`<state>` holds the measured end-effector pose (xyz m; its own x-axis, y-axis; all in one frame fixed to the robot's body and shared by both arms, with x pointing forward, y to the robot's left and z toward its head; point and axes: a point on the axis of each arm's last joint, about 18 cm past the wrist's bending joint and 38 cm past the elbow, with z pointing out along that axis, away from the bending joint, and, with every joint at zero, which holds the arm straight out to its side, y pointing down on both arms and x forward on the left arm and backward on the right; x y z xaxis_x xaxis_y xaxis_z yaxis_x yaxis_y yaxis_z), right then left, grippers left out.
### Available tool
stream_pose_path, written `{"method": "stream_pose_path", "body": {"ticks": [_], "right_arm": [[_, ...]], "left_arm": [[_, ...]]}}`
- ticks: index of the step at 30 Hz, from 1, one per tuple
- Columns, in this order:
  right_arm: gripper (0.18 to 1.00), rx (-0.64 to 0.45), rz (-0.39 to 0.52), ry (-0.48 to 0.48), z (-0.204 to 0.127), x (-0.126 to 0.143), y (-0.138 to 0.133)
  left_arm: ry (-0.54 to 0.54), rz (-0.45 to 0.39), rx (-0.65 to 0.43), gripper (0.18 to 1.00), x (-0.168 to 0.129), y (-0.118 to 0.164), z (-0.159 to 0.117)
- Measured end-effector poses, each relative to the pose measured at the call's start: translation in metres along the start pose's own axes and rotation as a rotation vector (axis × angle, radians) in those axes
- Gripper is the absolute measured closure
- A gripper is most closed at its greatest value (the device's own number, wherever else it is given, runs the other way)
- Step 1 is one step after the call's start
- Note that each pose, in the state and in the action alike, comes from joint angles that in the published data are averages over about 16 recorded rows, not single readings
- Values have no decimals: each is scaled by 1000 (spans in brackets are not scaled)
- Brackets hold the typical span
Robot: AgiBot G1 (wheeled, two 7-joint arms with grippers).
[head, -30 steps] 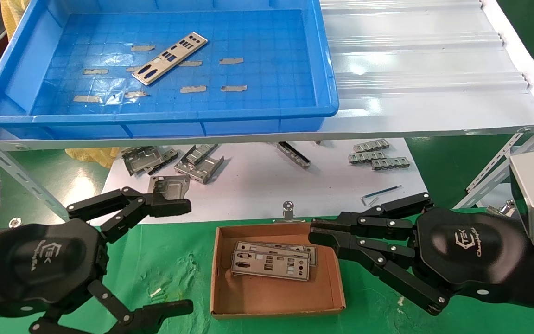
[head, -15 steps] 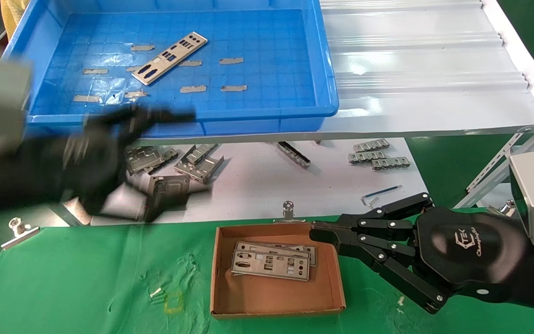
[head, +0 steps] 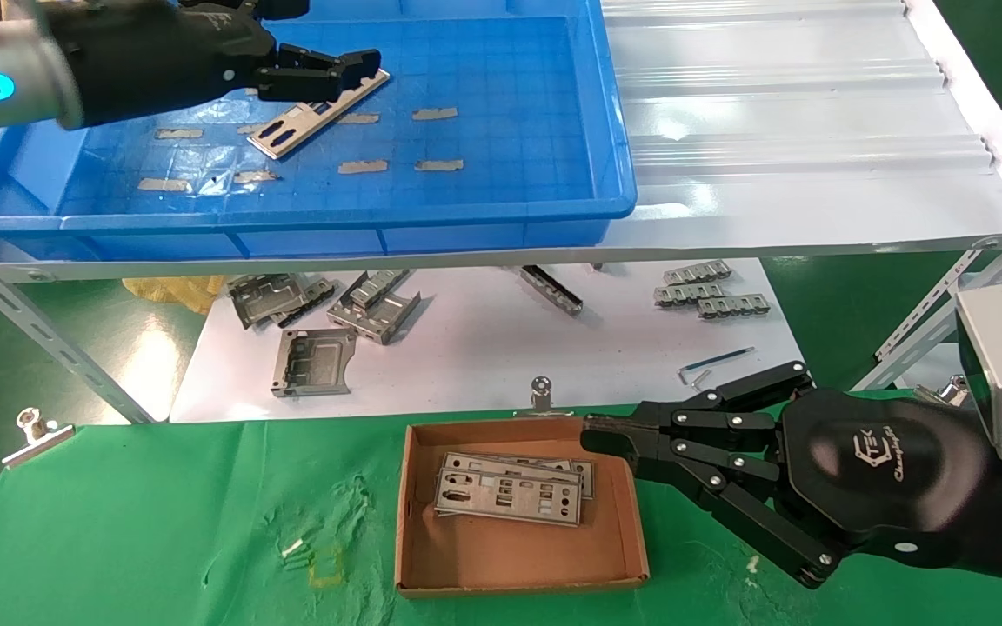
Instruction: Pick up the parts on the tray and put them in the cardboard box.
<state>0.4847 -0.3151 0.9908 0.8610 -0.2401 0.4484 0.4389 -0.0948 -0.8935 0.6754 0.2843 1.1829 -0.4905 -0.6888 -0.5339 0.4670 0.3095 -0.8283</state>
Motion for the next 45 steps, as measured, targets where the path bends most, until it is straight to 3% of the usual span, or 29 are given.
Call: {"method": "stream_pose_path", "body": {"ticks": [10, 23, 34, 45], "right_arm": [[988, 0, 0, 0, 0, 0, 0], [962, 0, 0, 0, 0, 0, 0], [836, 0, 0, 0, 0, 0, 0], [605, 0, 0, 0, 0, 0, 0]], "left_arm": [[-75, -5, -128, 184, -7, 18, 26], [-88, -58, -151, 188, -4, 31, 32], [-136, -116, -153, 247, -8, 40, 34], [-176, -122, -169, 425, -11, 46, 37]]}}
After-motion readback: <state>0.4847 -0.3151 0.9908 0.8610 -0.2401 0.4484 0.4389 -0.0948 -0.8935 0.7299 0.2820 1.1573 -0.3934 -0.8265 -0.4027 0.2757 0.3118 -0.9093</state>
